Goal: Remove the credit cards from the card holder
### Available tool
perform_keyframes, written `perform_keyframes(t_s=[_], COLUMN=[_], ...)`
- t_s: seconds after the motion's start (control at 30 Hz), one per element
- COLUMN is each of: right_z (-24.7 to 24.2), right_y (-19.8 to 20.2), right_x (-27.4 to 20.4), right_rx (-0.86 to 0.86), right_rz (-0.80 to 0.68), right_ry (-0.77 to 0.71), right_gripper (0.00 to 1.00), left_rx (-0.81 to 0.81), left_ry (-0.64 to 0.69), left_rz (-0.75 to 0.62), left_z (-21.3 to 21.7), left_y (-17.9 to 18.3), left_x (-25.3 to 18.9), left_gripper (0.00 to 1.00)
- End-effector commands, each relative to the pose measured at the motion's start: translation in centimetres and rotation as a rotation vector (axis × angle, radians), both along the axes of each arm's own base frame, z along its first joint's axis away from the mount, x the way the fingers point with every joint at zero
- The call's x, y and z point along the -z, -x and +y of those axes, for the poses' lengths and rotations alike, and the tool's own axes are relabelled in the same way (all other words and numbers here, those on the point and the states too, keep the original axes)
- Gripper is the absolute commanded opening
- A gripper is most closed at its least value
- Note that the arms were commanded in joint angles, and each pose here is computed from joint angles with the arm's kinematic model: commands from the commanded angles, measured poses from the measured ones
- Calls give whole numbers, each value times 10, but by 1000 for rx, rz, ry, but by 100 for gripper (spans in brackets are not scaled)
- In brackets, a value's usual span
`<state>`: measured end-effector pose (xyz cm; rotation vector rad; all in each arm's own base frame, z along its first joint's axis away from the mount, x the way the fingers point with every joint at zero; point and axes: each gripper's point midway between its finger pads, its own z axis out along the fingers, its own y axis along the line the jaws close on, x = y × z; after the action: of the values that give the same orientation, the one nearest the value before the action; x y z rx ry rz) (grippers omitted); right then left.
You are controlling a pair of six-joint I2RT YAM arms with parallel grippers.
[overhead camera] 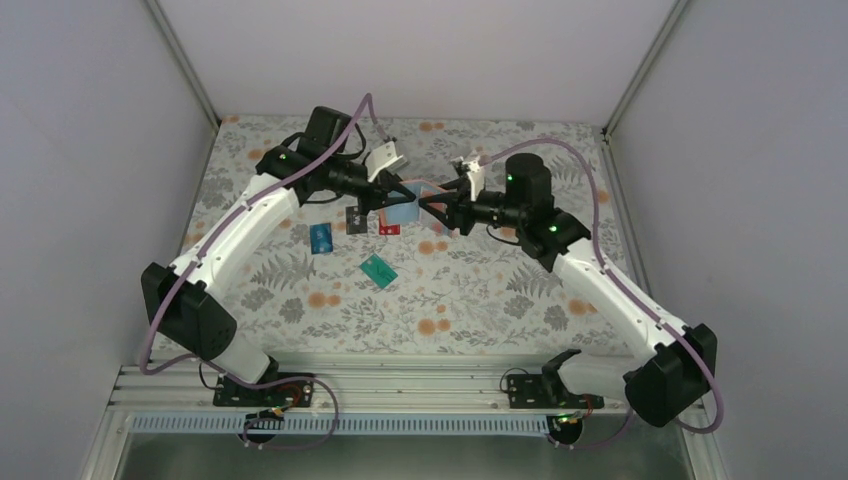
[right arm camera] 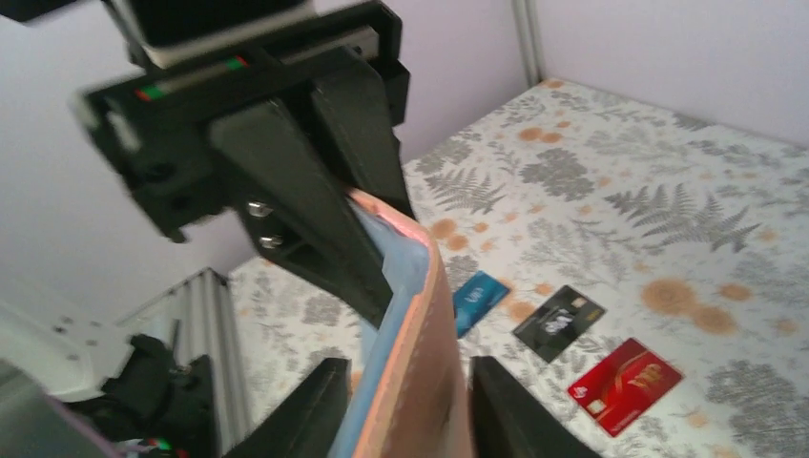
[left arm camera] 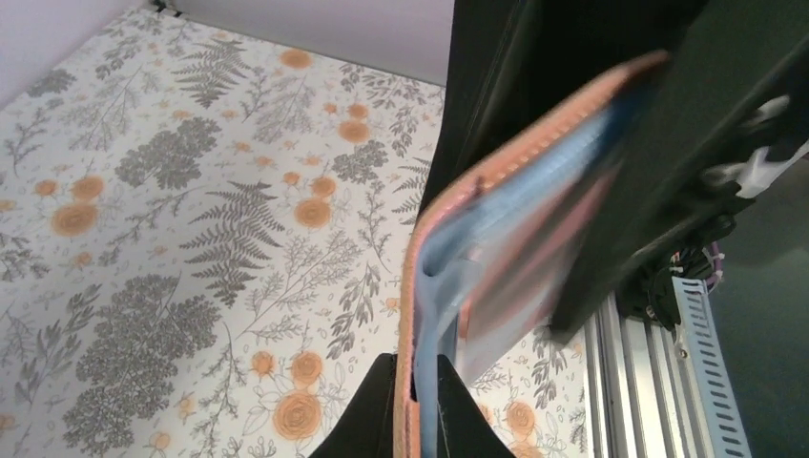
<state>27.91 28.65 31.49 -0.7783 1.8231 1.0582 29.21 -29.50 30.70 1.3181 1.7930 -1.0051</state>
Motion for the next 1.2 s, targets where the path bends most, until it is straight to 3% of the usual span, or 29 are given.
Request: perform_keyframes(t_s=[0.0,0.1,0.3,0.5,0.57,0.6,0.67,0.7,0.83,0.93,1.03,1.17], right_z=[-13,-24,-26,-34,-36,-35,-34,-34,-46,-64,-76,-68], right_y=[27,23,25,16,18,20,22,19,-9,-41,-56,-59], right_x=[-17,-8,-1,8,7,5,0,0,2,15,17,15], right_rx=[-153,-142,-159,-101,-112,-129,-141,-125,54,272,404,406], right_rz=[-100,-72,-63,-52,-51,-49,-42,-34,40,138,176,174], right_ry=[-26,-12,3,28,12,-2,-22,-22,-10,32,27,10], right_gripper=[45,50,40,5,4,4,4,4,4,4,4,4], left_rx=[7,31,55,58,41,13,-100,-183,-601,-765,-649,-292], left_ry=[-31,-26,-8,-14,-20,-31,-64,-82,-89,-146,-83,-70], left_rz=[-34,-34,-29,-36,-51,-56,-71,-72,-60,-156,-226,-232], left_z=[7,8,6,7,10,12,24,35,120,154,131,50], left_y=[3,9,12,12,8,2,-22,-39,-118,-137,-112,-42], left_x=[-1,-4,-8,-7,-8,-6,-3,-1,-16,-28,-51,-50], left_gripper=[2,2,2,2,2,5,31,37,39,46,52,53])
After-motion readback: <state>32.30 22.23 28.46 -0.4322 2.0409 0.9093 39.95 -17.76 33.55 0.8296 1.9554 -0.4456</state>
